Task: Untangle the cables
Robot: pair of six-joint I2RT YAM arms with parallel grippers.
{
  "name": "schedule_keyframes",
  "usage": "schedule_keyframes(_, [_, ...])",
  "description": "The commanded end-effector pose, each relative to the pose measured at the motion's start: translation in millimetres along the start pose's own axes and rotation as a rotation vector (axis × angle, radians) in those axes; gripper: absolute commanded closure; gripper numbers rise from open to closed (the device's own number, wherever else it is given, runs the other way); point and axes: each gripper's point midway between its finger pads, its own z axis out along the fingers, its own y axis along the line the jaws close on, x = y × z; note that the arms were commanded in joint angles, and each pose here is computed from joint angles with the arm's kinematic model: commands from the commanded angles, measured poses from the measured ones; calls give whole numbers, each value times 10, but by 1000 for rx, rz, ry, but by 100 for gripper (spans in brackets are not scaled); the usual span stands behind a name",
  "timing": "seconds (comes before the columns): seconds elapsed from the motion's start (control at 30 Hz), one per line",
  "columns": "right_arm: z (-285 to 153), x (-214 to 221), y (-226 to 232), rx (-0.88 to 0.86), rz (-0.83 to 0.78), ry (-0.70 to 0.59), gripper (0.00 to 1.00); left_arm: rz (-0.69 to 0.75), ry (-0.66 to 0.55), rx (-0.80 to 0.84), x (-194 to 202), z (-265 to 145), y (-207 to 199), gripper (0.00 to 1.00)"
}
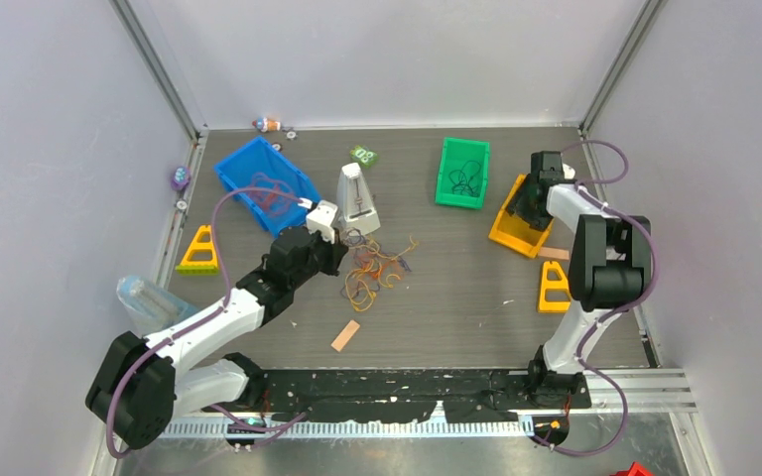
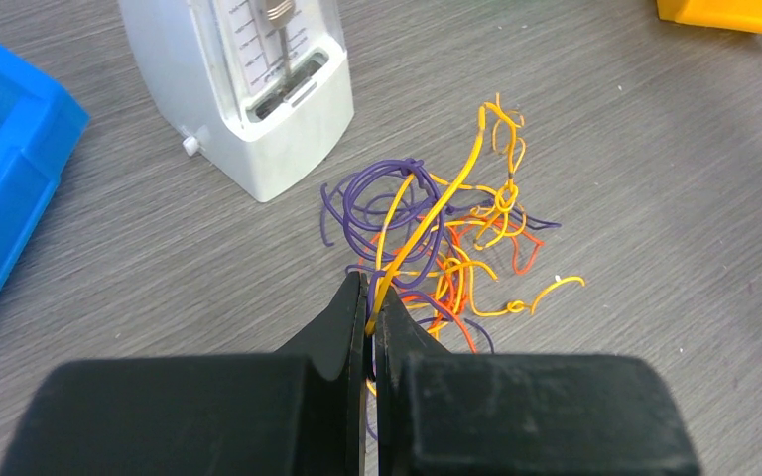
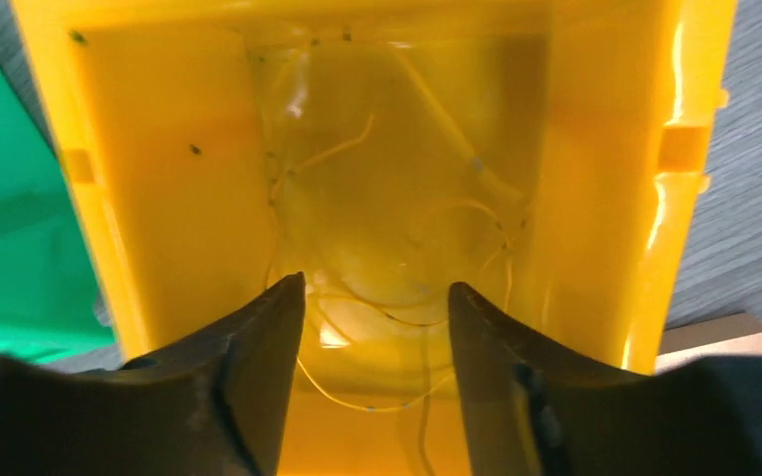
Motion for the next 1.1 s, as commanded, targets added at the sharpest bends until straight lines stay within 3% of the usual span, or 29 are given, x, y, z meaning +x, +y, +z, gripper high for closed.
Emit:
schedule_keyframes(0.0, [-387, -317, 200, -83, -43, -123, 28, 27, -71, 82, -222, 6, -163, 100])
schedule_keyframes(0.17, [-937, -438, 252, -171, -103, -200, 24, 45, -91, 131, -259, -20, -272, 100])
schedule_keyframes(0.27, [-1159, -308, 392, -264, -188, -213, 15, 63, -102, 162, -279, -38, -354, 100])
schedule_keyframes(0.33, [-1423, -125, 649, -374, -286, -240, 9, 76, -109, 195, -290, -50, -428, 100])
schedule_keyframes(0.47, [-1888, 629, 1281, -804, -505, -207, 8, 84, -126, 267, -313, -77, -562, 100])
schedule_keyframes(0.53, [-2211, 1068, 1550, -1051, -612, -170, 10, 87, -135, 295, -324, -93, -611, 100])
schedule_keyframes(0.6, [-2425, 1352, 1710, -1184, -697, -196, 11, 91, -137, 323, -323, -104, -660, 100])
schedule_keyframes(0.8, [-2694, 1972, 1898, -1351, -879, -209, 15, 99, -138, 384, -316, -124, -766, 100])
schedule_keyframes(0.93, [-2686, 2108, 1982, -1372, -892, -211, 17, 108, -136, 405, -315, -124, -807, 100])
schedule_keyframes(1.03, [-2681, 2108, 2068, -1387, -863, -234, 28, 121, -127, 437, -292, -120, -869, 100])
schedule_keyframes(1.07, [-2684, 2085, 2092, -1385, -853, -245, 38, 128, -123, 448, -290, -120, -898, 100])
